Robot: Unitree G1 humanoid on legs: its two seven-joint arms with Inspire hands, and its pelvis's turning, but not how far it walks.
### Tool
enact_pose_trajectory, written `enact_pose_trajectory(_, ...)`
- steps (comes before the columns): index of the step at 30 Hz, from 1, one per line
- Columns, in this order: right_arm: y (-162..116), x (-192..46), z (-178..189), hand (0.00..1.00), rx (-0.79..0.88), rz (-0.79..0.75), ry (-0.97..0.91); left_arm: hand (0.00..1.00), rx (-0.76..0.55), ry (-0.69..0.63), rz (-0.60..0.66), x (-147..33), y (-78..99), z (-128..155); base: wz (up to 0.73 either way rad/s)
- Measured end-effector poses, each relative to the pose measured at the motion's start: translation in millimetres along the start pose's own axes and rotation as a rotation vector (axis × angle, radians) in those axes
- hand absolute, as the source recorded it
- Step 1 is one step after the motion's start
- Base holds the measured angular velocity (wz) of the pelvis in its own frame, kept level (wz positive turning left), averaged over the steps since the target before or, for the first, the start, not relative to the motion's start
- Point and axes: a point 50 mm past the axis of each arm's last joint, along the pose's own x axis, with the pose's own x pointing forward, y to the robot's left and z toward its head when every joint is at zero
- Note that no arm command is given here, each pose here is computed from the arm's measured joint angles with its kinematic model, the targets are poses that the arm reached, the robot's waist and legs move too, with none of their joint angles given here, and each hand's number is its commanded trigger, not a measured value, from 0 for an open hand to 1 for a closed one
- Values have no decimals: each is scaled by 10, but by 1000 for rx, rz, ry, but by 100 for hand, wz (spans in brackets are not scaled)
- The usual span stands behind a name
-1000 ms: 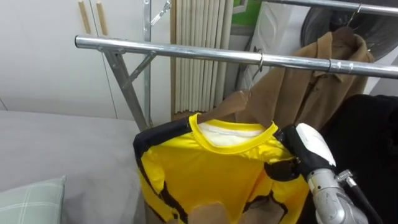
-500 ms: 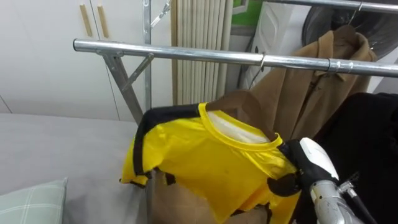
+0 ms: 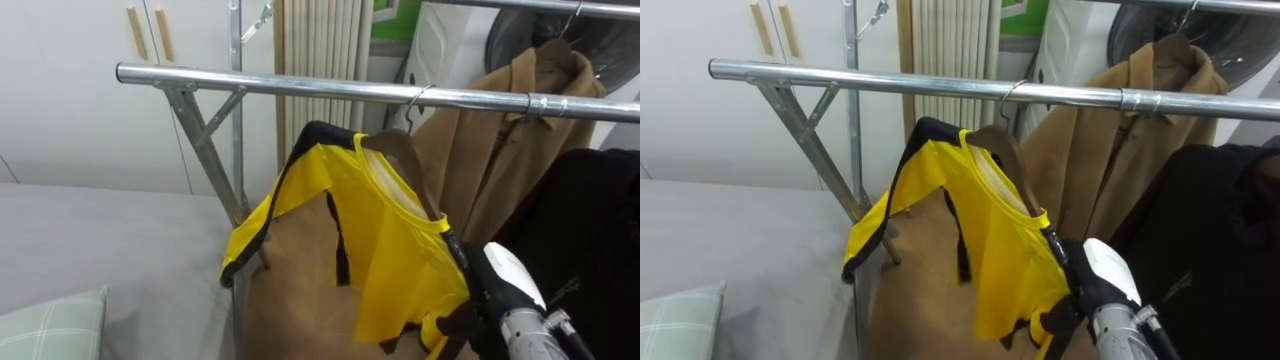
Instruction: Hang clothes
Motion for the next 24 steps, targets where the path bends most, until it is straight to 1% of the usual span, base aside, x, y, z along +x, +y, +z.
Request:
enact_pose_trajectory(16,19,-5,-8,0,2,26,3,0,0,-3,-2,-1,-7,4,0)
enact_pose_trajectory(24,26,-8,-13,0,44,29,11,0,2,-2,-9,0,-13,1,0)
